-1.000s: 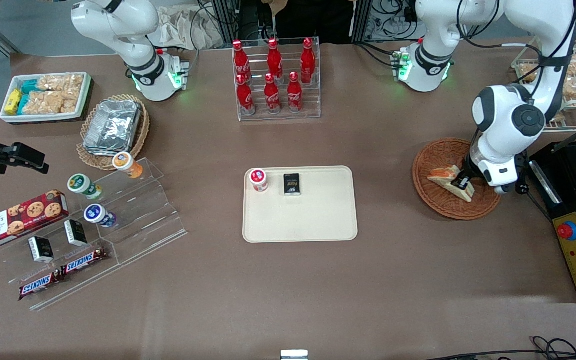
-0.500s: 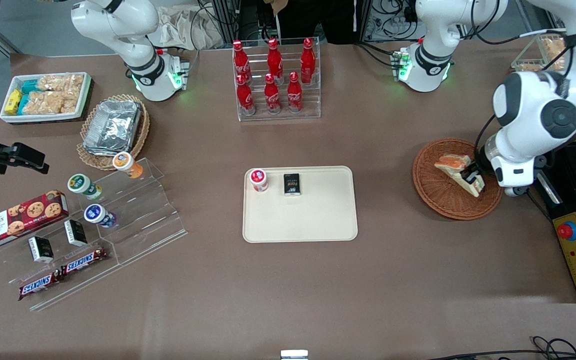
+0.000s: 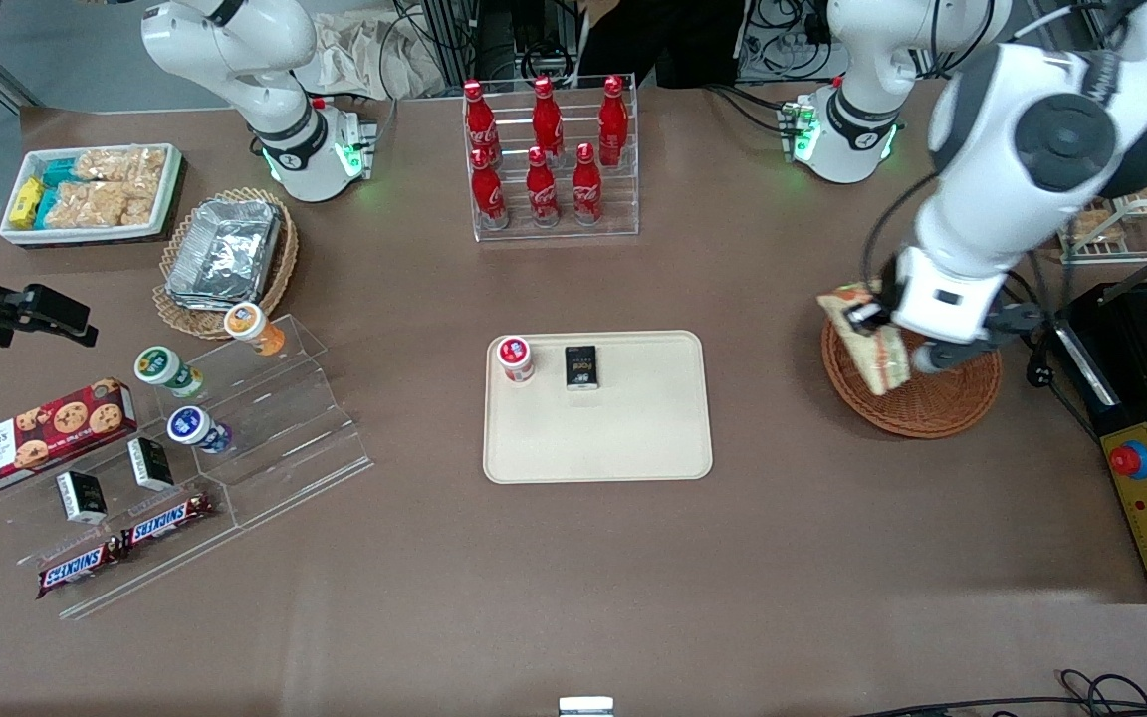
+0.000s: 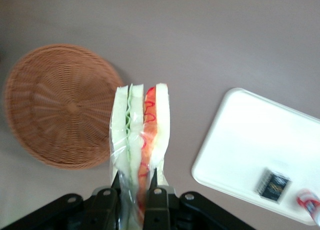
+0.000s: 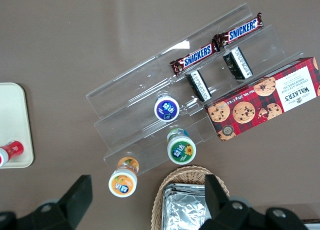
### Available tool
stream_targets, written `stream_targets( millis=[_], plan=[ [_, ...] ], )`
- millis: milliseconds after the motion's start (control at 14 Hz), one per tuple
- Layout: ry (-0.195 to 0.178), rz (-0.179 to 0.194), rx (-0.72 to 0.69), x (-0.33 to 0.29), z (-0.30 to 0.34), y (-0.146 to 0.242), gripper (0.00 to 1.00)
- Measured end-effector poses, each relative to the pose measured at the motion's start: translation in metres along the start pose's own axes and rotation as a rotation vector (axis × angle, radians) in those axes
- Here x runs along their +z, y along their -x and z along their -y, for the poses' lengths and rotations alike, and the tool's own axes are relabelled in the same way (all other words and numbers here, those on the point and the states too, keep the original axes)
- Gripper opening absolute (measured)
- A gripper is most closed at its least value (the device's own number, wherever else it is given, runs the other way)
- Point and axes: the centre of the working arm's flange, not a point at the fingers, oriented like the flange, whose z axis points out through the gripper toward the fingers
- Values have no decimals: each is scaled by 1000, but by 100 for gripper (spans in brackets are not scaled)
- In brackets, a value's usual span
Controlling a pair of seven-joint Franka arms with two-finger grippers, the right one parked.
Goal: Place sandwich from basket to tray
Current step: 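Carry the sandwich over the cream tray and lower it beside the black box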
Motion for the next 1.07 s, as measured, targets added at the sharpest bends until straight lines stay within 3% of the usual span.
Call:
stream_targets(
  millis=[143,286,643,1071],
  plan=[
    [32,6,98,-5,-52,24,20],
    [44,35,193,10,-95,44,20],
    [56,58,388,100,-167,55,20],
    [39,55,473,204,-201,54,20]
  ],
)
